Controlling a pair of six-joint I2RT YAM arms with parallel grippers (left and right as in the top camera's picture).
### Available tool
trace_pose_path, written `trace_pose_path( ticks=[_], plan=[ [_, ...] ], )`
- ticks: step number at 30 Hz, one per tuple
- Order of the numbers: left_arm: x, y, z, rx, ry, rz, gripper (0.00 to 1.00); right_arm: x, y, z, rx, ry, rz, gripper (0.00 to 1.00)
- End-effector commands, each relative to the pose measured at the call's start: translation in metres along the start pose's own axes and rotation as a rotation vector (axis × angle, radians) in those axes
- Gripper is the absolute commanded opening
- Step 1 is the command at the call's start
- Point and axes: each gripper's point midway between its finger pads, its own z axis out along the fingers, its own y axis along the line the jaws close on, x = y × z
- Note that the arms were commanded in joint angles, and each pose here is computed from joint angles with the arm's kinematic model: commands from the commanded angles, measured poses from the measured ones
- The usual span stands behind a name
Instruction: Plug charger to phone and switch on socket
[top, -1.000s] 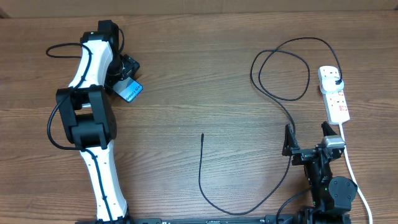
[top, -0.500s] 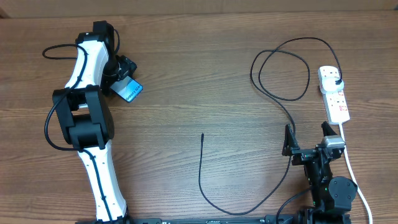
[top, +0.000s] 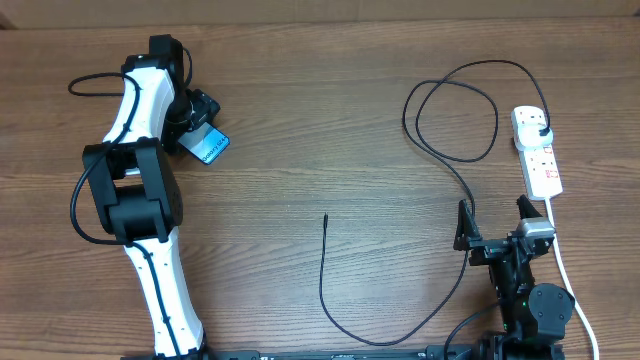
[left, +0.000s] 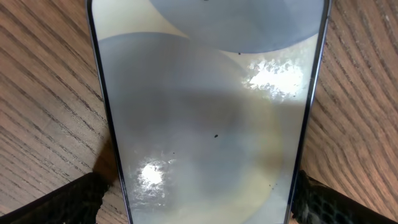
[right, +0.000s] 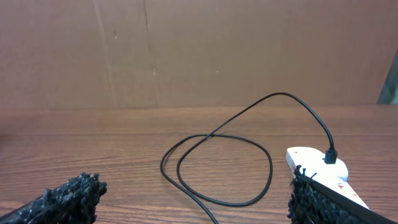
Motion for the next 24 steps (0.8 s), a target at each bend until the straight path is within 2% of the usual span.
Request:
trace_pose_path(
  ticks=[1, 24],
  plan=[
    [0.0123, 0.0105, 0.0255, -0.025, 0.068, 0.006, 1.00, 0.0020, 0.0021, 0.0002, -0.010, -0.003, 0.001, 1.00],
    [0.0162, 0.0117, 0.0252, -0.030, 0.084, 0.004, 1.00, 0.0020, 0.0020, 0.0002, -0.010, -0.003, 0.001, 1.00]
  ],
)
